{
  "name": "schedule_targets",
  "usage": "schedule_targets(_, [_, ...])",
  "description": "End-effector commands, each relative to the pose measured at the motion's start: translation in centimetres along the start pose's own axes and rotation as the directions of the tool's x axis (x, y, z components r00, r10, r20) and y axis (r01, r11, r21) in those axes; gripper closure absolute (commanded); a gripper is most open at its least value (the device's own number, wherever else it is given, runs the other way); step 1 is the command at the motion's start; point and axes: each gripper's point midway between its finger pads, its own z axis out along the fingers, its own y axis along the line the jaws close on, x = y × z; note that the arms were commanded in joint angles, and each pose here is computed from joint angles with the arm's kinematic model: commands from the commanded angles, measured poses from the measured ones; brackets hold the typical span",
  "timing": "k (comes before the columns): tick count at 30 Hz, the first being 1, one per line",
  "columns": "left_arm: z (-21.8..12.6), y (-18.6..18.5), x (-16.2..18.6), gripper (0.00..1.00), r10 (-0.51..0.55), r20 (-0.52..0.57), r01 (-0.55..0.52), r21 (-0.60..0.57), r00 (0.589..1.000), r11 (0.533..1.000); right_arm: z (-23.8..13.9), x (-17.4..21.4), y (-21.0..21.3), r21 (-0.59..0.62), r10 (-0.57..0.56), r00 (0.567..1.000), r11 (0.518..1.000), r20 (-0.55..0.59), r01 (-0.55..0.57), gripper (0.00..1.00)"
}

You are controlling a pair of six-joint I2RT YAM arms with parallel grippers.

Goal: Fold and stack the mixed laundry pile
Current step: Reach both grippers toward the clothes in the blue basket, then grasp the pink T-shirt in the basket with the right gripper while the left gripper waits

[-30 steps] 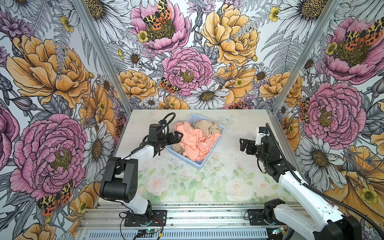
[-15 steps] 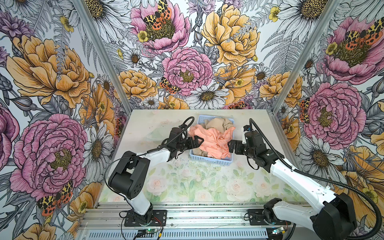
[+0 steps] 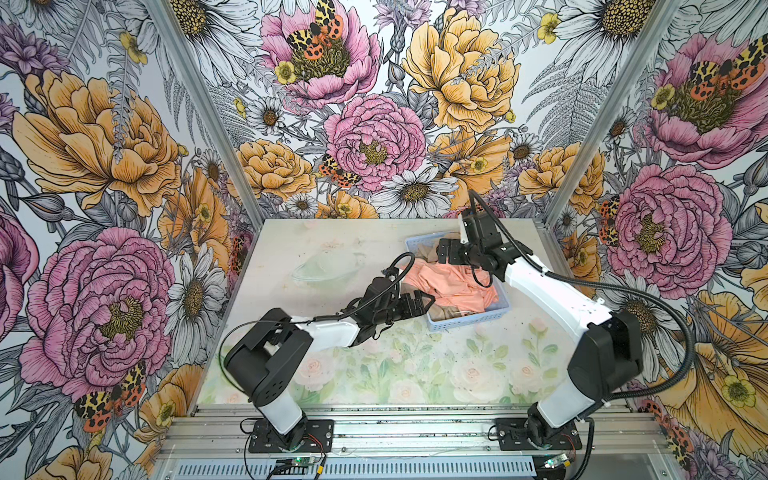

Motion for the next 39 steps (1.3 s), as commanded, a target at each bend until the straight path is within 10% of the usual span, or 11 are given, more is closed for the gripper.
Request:
schedule_targets(1, [-4.1, 1.9, -2.0, 0.01, 0.073, 0.08, -0.06, -0.154, 0.994, 0.986, 2.8, 0.5, 3.0, -0.061, -0.069, 0.995, 0.996, -0.077, 0.064, 0.06])
schedule_targets(14, [-12.5, 8.0, -3.7, 0.01, 0.037, 0.15, 0.01, -0.299, 0.988, 0.954, 14.3, 1.3, 7.9, -0.041, -0.113, 0.986, 0.993, -0.126, 0.108, 0.4])
schedule_targets(28, [-13.2, 9.9, -2.7, 0.01, 0.013, 0.136, 0.032, -0.321, 0.991, 0.946, 16.6, 2.7, 3.3, 0.115, -0.167, 0.963, 0.974, -0.213, 0.194, 0.99])
schedule_targets(39, [-12.8, 9.9, -2.8, 0.01, 0.014, 0.132, 0.03, -0.32, 0.991, 0.947, 15.3, 0.6, -5.6, 0.184, -0.215, 0.943, 0.946, -0.255, 0.266, 1.0])
